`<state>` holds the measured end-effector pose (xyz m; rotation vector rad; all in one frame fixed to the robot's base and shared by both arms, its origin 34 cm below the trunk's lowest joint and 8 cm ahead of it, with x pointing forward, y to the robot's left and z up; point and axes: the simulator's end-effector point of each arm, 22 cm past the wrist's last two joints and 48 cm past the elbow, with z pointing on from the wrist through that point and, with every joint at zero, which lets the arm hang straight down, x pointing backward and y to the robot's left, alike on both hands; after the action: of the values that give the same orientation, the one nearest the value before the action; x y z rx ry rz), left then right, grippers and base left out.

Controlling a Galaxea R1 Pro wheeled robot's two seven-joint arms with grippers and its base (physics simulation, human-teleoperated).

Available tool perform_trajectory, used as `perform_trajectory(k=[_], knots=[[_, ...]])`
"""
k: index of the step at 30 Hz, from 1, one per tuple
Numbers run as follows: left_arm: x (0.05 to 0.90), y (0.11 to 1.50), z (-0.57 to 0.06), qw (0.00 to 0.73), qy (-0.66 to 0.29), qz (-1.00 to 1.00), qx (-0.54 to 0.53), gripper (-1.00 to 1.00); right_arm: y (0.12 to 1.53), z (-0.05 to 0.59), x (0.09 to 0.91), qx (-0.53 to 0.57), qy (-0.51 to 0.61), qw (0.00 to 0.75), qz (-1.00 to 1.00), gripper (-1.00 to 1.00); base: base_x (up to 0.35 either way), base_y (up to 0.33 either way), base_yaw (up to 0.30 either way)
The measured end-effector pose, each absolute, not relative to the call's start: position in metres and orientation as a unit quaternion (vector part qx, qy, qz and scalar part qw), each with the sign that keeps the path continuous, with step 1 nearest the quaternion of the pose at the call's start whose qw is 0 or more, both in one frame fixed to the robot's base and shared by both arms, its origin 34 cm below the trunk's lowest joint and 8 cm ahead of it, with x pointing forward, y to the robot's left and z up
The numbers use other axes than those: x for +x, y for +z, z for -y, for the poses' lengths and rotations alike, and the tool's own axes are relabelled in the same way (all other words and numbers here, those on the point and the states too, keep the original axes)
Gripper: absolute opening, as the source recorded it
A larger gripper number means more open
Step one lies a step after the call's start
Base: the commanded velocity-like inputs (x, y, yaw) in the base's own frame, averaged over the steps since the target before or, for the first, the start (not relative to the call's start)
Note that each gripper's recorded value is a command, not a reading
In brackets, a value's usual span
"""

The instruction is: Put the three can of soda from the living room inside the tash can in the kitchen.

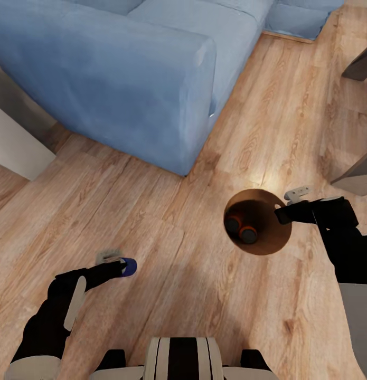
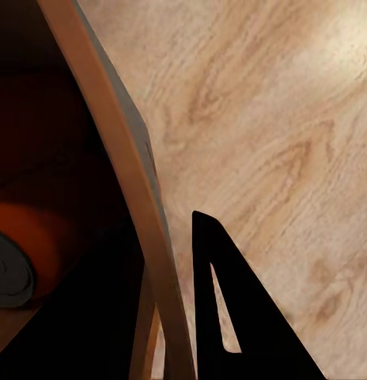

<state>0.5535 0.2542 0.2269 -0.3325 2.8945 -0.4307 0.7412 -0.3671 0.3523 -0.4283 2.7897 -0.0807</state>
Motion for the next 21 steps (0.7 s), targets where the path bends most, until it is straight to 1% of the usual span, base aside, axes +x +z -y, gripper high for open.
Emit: perform_trajectory(k=[4, 15, 17, 21], knots=[[0.585, 0.277, -0.261, 0.111, -0.177, -0.974, -0.090, -1.00, 0.358, 0.349, 0.743, -0.147, -0.010, 0.160, -0.976, -1.00, 0.000, 0.000, 0.000], [0.622, 0.360, -0.280, 0.125, -0.281, -0.950, -0.043, -1.00, 0.382, 0.350, 0.749, -0.145, -0.011, 0.162, -0.976, -1.00, 0.000, 0.000, 0.000], [0.640, 0.387, -0.280, 0.136, -0.343, -0.928, -0.047, -1.00, 0.386, 0.350, 0.749, -0.145, -0.010, 0.162, -0.976, -1.00, 0.000, 0.000, 0.000], [0.659, 0.418, -0.283, 0.145, -0.404, -0.901, -0.055, -1.00, 0.387, 0.347, 0.740, -0.145, -0.004, 0.151, -0.978, -1.00, 0.000, 0.000, 0.000]])
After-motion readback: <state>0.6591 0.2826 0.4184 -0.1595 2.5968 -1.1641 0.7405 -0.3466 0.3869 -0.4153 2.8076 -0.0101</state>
